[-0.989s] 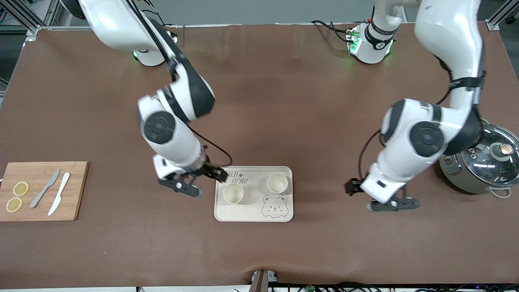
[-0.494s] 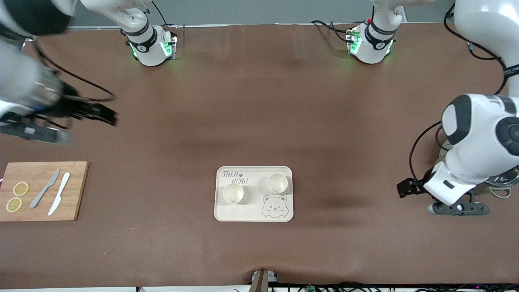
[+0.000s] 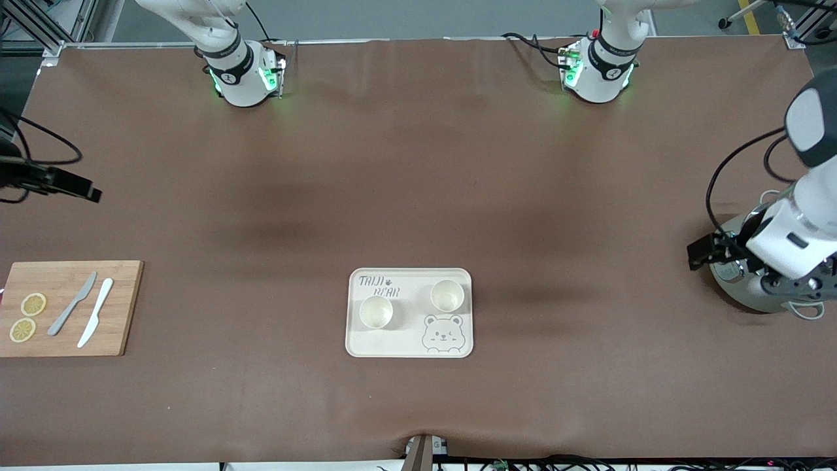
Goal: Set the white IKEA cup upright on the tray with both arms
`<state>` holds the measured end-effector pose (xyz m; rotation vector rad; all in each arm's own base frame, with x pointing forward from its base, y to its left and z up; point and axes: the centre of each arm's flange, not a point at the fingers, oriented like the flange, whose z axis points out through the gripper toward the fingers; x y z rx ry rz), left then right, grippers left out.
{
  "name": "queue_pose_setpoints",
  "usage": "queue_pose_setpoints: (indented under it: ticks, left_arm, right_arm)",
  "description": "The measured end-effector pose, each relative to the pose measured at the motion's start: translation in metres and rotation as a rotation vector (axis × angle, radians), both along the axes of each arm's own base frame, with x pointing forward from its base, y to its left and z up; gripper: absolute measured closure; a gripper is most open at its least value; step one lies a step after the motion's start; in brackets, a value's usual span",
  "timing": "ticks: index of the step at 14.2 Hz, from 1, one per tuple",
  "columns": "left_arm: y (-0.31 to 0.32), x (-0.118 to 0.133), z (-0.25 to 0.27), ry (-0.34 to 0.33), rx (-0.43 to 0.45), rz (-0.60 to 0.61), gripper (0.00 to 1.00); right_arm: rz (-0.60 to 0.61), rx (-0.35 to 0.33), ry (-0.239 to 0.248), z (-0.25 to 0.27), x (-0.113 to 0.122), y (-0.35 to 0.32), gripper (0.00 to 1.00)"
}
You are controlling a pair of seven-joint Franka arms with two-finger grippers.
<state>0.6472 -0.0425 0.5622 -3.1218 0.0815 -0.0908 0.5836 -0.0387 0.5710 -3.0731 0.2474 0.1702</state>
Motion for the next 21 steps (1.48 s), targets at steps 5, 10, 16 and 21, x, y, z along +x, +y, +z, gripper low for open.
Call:
queue_pose_setpoints:
  ticks: [5, 10, 16, 21]
  left_arm:
    - [-0.006, -0.044, 0.058, 0.018, -0.018, -0.004, 0.00]
    - [-0.014, -0.070, 0.062, 0.039, -0.006, -0.064, 0.00]
    - [-0.011, -0.078, 0.066, 0.043, -0.003, -0.062, 0.00]
    - [0.000, -0.077, 0.065, 0.045, -0.002, -0.043, 0.00]
  right_arm:
    - [0.031, -0.002, -0.042, 0.004, 0.002, 0.019, 0.00]
    - [0.034, -0.005, -0.104, 0.031, 0.005, 0.021, 0.00]
    - [0.049, -0.006, -0.147, 0.034, 0.011, 0.031, 0.00]
    - [0.048, -0.007, -0.169, 0.037, 0.013, 0.031, 0.00]
